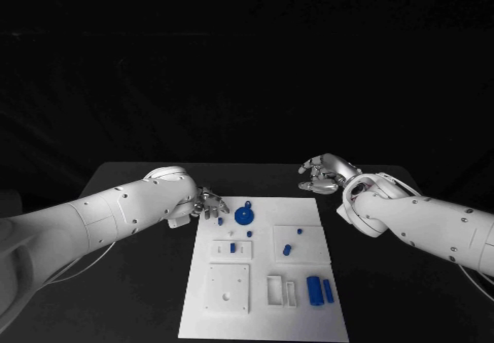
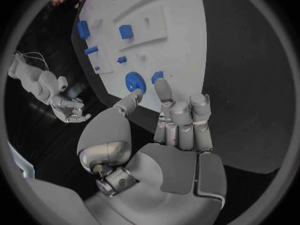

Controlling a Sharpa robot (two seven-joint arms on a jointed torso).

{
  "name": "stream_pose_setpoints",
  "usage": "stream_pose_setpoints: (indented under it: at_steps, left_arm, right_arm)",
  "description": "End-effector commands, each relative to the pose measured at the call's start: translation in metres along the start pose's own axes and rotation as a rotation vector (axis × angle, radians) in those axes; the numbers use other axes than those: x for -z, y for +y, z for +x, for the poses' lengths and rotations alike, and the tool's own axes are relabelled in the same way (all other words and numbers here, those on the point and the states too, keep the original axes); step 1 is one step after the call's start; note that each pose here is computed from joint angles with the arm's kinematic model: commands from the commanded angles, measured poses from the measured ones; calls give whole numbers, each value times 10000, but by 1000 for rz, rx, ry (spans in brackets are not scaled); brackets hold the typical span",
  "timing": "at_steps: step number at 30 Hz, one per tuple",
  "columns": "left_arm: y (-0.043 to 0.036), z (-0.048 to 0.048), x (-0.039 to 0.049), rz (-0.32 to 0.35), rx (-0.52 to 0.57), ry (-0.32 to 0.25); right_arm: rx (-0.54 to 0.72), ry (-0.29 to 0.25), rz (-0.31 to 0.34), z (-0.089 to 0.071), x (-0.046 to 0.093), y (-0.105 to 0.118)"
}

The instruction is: Assemble the parts on the task board

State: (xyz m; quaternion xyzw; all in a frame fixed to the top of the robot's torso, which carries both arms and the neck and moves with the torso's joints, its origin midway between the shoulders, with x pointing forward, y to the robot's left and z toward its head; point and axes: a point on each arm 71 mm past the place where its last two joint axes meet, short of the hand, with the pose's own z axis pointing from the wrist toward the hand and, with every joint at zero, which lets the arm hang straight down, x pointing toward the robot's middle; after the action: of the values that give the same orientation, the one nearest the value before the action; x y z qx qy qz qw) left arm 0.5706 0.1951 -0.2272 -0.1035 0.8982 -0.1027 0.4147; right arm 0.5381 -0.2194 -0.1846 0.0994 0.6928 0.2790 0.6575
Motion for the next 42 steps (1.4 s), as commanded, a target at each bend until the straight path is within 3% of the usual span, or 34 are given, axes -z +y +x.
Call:
stream_pose_setpoints:
  at_steps: [1, 17, 42]
  left_arm:
    - [-12, 51, -16, 5, -31, 57]
    - [27, 89, -24, -23, -55, 109]
    - [33, 95, -29, -10, -27, 107]
  right_arm:
    - [-2, 8, -7, 7, 4, 19]
    - [-2, 7, -6, 3, 4, 16]
    - [-1, 7, -5, 7, -3, 17]
